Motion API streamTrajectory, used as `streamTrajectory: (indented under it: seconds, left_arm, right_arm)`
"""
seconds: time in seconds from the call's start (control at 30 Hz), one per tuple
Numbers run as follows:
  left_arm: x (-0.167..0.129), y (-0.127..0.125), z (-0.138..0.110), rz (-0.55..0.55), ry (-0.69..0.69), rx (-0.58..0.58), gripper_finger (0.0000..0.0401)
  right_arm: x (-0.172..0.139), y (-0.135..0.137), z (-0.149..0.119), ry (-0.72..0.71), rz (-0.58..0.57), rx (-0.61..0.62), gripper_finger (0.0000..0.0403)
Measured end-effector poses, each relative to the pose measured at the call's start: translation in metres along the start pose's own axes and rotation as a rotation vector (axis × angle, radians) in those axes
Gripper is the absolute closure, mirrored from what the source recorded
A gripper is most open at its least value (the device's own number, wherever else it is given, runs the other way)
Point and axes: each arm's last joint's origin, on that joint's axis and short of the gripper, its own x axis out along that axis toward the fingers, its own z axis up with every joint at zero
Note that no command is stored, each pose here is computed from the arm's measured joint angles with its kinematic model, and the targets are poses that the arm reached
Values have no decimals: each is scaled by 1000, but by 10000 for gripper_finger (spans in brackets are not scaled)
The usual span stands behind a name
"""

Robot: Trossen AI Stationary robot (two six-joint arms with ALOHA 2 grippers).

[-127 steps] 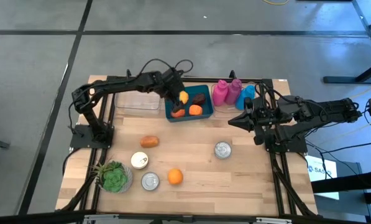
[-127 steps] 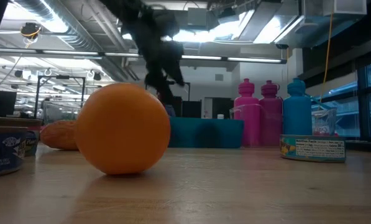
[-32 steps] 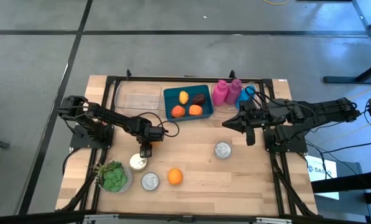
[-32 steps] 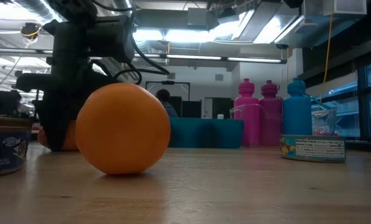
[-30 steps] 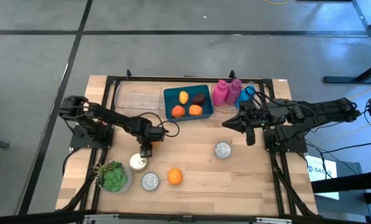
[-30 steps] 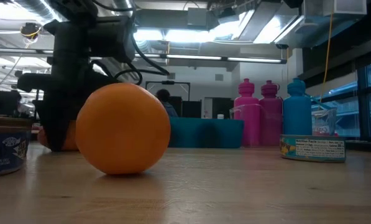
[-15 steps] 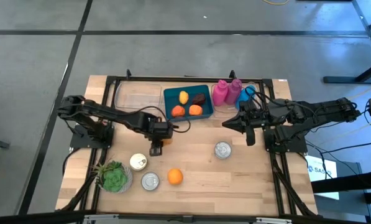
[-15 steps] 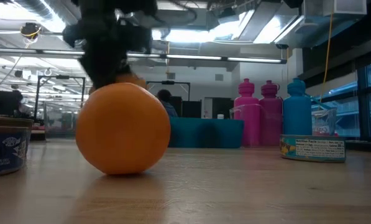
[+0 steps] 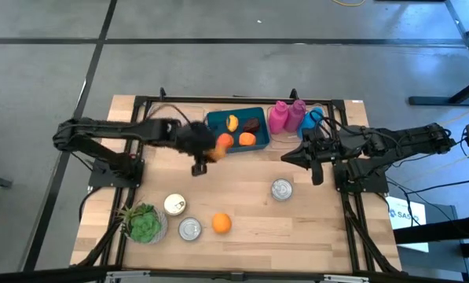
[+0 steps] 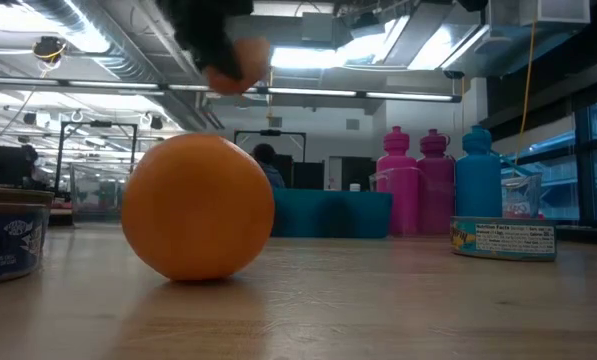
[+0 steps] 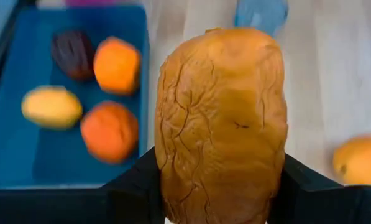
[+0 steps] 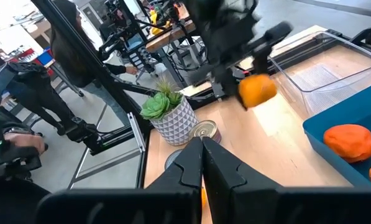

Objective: Pick & Place Food Item
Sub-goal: Put the mango into the blue bin

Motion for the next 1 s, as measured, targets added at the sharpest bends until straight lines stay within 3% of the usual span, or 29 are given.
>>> streamTrajectory:
  seconds: [0.23,0.47,0.8,1.0]
  left_arm:
    - [3,56,14,-79,-170,-87,236]
    - [19,104,16,-73,-214,-175,236]
    - [61,132,35,45,90,-72,237]
    - [88,144,33,142,282,-12,237]
  right_arm:
    - [0,0,0,0,0,0,394]
    - [0,0,0,-1,0,-3,394]
    - [0,0,0,-1,0,-3,394]
    - [0,0,0,3,-2,-5,394]
